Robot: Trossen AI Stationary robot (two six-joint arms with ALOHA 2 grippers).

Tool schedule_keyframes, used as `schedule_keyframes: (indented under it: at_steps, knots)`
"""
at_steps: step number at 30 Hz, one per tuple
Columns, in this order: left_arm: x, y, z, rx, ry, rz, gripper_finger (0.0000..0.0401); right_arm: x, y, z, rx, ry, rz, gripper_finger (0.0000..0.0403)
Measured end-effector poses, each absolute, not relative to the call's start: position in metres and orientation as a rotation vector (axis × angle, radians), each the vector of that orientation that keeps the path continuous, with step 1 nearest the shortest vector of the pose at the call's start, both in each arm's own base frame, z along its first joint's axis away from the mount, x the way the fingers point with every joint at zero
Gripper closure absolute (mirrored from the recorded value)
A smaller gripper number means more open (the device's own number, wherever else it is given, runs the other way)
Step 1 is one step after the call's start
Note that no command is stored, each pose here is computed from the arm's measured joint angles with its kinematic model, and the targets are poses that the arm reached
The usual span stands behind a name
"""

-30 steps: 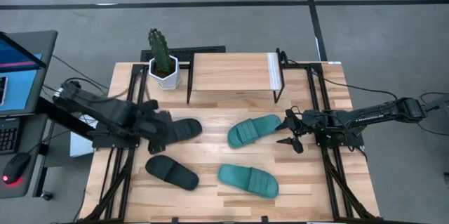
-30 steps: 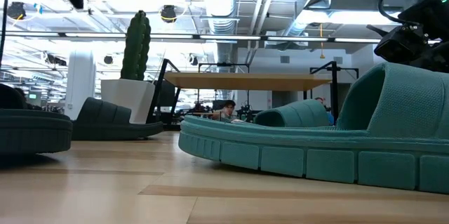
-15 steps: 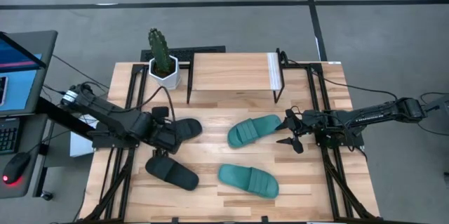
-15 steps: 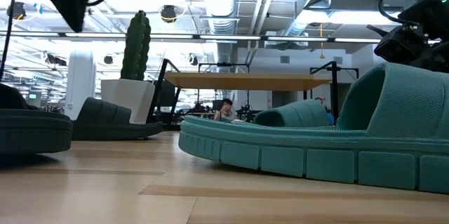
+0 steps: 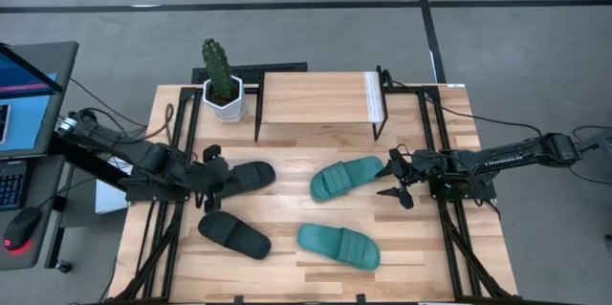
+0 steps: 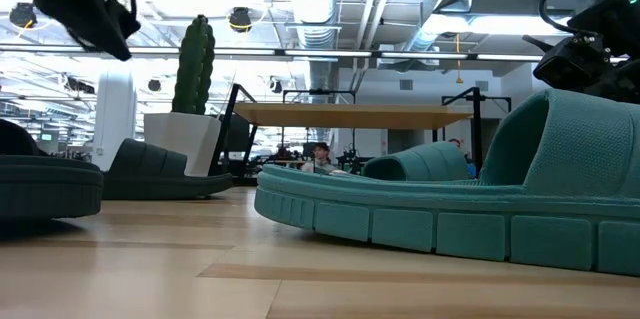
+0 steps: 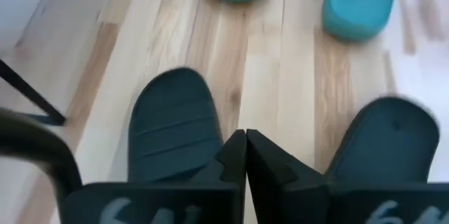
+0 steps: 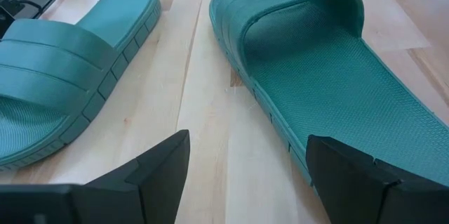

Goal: Pick and place slides into the shelf
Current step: Put the top black slide on the shelf

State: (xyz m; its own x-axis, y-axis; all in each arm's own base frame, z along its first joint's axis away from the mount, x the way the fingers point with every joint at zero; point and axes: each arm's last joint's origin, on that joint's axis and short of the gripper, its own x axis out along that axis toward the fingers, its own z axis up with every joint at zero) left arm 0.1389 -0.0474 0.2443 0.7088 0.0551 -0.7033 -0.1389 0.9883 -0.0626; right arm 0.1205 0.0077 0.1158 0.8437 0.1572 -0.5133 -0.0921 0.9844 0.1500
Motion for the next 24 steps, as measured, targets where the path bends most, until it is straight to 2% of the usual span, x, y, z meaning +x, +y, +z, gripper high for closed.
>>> schedule_keyframes:
  at_steps: [4, 12, 24]
  knots:
    - [0.128, -0.043, 0.232, -0.165, 0.708, 0.104, 0.0401, 0.121, 0.008, 0.116, 0.121, 0.552, 0.132, 0.0133]
    - [0.118, -0.039, 0.211, -0.112, 0.794, 0.110, 0.0401, 0.121, 0.008, 0.116, 0.121, 0.552, 0.132, 0.0133]
    - [0.115, -0.041, 0.209, -0.365, 0.852, 0.129, 0.0401, 0.121, 0.008, 0.116, 0.121, 0.552, 0.132, 0.0133]
